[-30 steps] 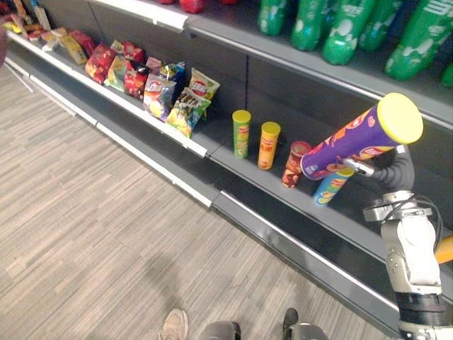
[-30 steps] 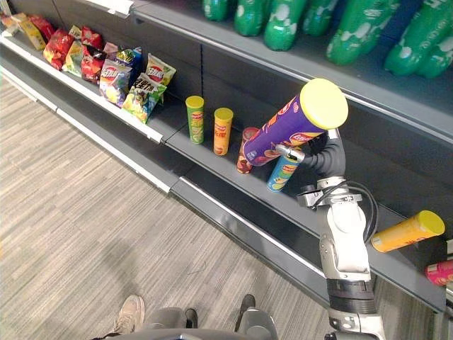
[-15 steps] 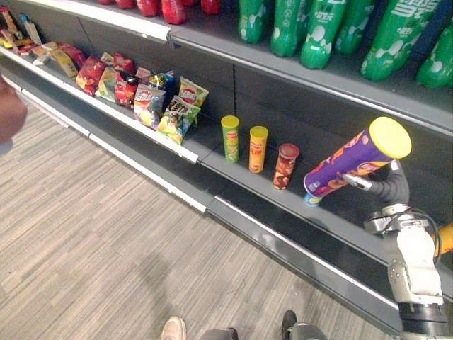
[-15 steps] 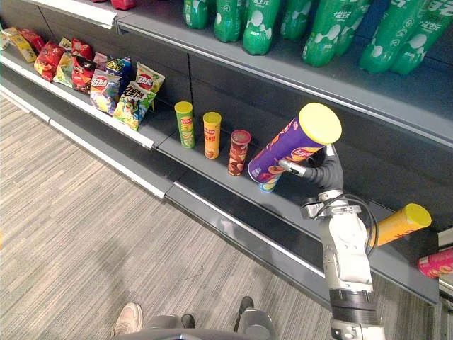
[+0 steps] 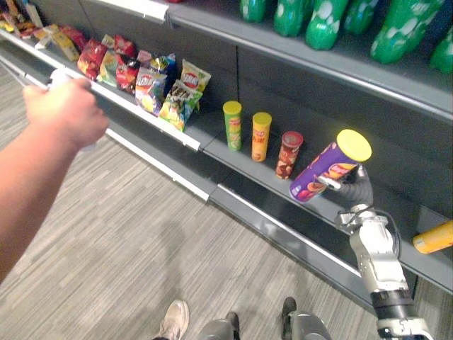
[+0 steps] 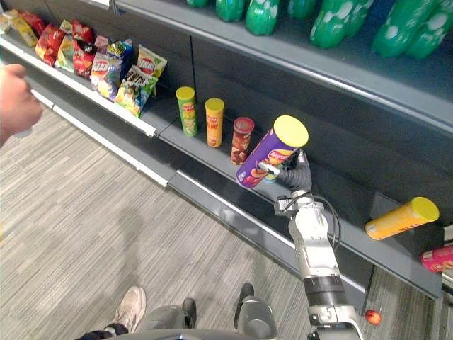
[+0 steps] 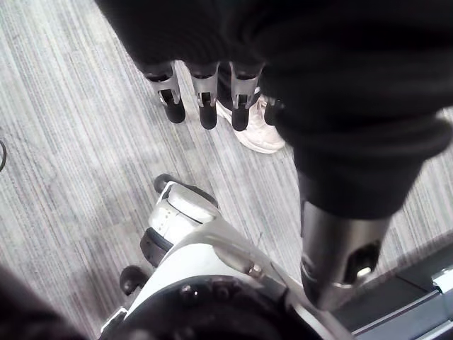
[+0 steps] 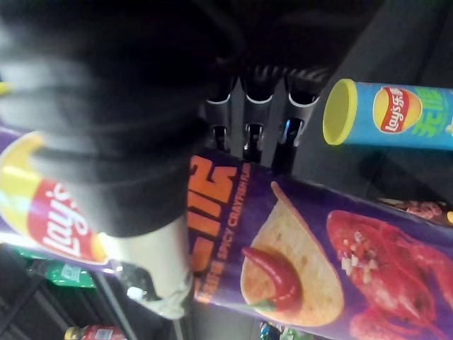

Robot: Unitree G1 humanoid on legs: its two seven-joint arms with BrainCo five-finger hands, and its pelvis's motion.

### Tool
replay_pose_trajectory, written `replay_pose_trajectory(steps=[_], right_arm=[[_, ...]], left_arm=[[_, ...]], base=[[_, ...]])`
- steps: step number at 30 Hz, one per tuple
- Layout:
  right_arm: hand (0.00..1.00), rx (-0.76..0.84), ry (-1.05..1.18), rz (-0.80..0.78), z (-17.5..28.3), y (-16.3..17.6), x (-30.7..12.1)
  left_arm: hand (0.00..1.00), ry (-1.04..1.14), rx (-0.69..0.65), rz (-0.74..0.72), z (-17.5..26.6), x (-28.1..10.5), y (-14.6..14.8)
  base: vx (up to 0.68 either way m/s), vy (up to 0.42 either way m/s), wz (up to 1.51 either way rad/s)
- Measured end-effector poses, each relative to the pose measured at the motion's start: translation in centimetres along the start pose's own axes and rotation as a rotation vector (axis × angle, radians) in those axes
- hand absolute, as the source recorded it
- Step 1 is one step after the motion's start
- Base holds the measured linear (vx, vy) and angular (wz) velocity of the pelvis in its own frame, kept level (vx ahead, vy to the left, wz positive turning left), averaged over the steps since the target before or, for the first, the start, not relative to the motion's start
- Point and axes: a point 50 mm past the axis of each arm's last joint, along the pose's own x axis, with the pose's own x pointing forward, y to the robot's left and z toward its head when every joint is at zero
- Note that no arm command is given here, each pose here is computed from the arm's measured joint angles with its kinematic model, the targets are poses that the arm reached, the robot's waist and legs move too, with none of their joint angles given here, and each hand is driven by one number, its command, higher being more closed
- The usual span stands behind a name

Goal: Put the gum and the chips on the shelf.

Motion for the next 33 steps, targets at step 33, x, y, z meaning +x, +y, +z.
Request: replay_pose_trajectory(steps=[33], right_arm=[[1.0,-0.12,-0.109,-0.507,2.7,-8.4,3.2]], left_arm=[[0.0,-0.073,0.11,-0.066,2.9,0.7,-3.2]], base=[[0.0,-0.012,-0.01]])
